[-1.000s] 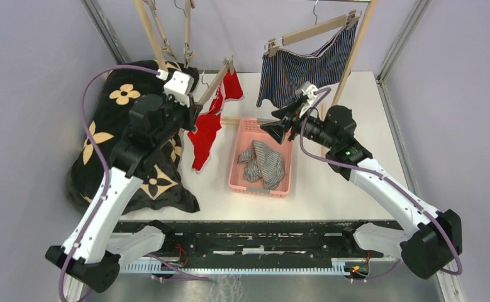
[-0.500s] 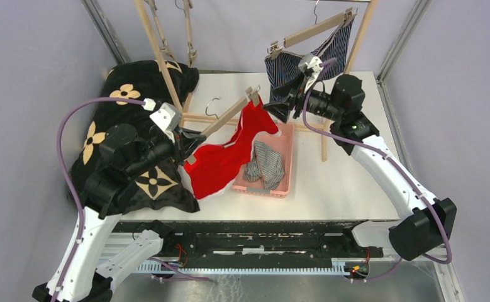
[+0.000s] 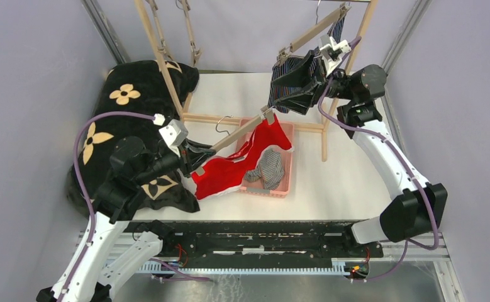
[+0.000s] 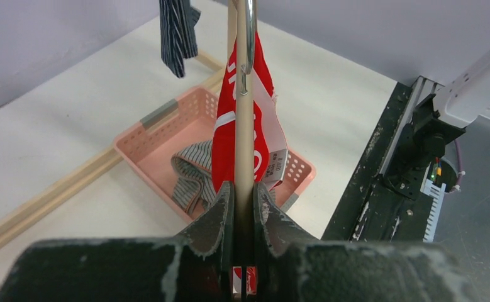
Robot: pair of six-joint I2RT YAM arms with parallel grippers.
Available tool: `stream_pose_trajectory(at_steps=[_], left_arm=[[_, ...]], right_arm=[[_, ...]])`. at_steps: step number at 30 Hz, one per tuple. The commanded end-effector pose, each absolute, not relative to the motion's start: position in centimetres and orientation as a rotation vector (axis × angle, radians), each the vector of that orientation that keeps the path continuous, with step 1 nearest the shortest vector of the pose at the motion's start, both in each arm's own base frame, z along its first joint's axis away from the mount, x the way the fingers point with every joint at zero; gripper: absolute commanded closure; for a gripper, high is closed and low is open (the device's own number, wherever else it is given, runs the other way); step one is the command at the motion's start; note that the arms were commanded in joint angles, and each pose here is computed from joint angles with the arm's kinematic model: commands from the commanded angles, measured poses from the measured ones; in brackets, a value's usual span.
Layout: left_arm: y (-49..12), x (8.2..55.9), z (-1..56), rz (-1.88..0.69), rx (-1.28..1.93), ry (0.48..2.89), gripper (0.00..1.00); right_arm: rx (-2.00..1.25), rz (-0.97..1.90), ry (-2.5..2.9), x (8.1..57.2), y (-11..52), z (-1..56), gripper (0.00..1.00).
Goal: Remove the underwear clipped to the hanger
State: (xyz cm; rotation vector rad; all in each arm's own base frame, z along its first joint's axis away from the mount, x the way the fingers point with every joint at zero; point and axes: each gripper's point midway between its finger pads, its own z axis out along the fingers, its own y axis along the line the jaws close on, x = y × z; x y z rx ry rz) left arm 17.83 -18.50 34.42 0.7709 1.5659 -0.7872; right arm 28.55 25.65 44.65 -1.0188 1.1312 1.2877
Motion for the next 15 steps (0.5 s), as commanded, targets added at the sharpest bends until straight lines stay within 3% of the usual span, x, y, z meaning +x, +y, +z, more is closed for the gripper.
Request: stream_pose_trajectory(at_steps=[1,15], left_arm=[[-19.8,16.7,40.0,-0.874,0.784,1.301,0.97],[-20.6,17.3,41.3,-0.916,0.766,1.244,0.97]], right_arm=[[-1.127,1.373,1.036,25.8,25.5,46.0,0.25],[-1.098,1.356,1.062,25.6,25.6,44.9,0.24]])
